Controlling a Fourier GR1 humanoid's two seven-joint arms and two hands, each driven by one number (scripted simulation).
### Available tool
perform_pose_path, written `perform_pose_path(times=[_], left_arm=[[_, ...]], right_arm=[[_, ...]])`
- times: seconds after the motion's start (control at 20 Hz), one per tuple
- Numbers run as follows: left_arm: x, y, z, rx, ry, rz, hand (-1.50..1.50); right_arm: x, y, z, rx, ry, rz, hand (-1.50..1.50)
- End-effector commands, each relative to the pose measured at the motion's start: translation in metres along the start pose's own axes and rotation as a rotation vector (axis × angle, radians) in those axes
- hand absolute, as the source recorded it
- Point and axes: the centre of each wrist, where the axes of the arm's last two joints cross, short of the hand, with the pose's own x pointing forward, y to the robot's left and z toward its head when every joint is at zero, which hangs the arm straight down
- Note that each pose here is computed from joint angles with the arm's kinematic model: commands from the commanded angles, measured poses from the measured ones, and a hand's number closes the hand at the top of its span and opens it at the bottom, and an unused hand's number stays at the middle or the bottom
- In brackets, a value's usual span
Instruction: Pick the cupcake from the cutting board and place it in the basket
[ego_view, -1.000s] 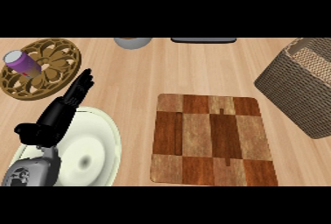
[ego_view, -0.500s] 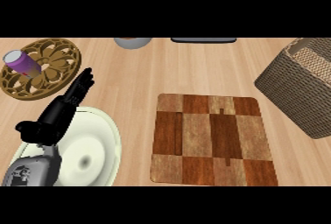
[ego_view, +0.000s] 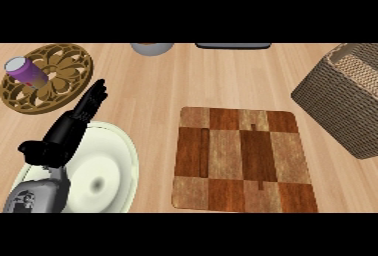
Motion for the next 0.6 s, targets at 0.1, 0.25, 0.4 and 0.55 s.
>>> perform_pose_path(times=[0.1, 0.25, 0.4, 0.55], left_arm=[[-0.003, 0.011, 0.016, -0.002, -0.012, 0.0, 0.0], [0.003, 0.007, 0.011, -0.007, 0.015, 0.006, 0.0], [0.014, 0.002, 0.002, 0.001, -0.016, -0.008, 0.0], [0.015, 0.0, 0.005, 0.007, -0.005, 0.006, 0.0]], right_arm=[[-0.023, 0.001, -0.014, -0.037, -0.012, 0.002, -1.5], [-0.023, -0.006, -0.024, -0.02, -0.055, 0.007, -1.5], [-0.021, -0.008, -0.022, -0.021, -0.09, -0.055, -1.5], [0.009, -0.01, -0.02, -0.031, -0.054, -0.187, -1.5]])
